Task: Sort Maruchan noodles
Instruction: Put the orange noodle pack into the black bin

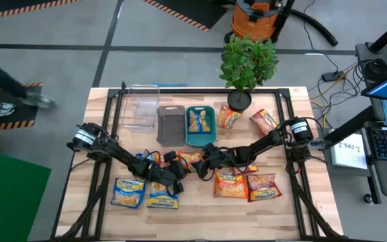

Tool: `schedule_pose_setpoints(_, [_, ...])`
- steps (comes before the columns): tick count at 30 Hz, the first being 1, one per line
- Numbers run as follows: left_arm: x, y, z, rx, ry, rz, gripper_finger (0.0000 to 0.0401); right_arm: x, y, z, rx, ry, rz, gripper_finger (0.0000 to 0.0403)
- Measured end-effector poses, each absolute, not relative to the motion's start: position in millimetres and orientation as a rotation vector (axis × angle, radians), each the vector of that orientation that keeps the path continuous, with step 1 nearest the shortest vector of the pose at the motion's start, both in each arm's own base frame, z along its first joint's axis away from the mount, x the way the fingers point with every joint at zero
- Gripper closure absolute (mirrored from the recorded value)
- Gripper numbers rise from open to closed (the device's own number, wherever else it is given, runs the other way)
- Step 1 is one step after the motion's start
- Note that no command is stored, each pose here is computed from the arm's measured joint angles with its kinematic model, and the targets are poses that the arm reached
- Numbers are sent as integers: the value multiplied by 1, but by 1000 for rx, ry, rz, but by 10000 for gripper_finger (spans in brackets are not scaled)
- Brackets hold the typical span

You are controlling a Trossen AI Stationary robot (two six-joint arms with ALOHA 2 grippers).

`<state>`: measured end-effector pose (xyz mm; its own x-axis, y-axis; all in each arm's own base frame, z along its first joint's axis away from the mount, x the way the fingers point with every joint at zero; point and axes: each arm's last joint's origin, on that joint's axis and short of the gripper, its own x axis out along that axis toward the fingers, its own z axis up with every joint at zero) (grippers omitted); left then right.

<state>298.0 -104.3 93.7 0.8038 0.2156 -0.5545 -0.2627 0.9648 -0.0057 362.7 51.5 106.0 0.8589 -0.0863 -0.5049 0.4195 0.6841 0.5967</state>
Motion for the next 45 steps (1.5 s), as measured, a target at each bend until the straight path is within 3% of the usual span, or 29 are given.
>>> schedule_pose_setpoints(11, [295,-111,111,-56,545,214,401,361,55,122,659,457,-220,381])
schedule_pose_setpoints(24, [275,-107,190,48,390,127,395,355,82,139,293,417,-147,383])
schedule_pose_setpoints(30, [276,-93,202,34,353,157,330,356,90,143,206,407,-121,383])
schedule_pose_setpoints(40, [290,-88,172,50,424,193,179,359,95,147,139,416,-91,383])
schedule_pose_setpoints(45, [292,-90,165,43,449,140,145,358,96,146,136,427,-80,383])
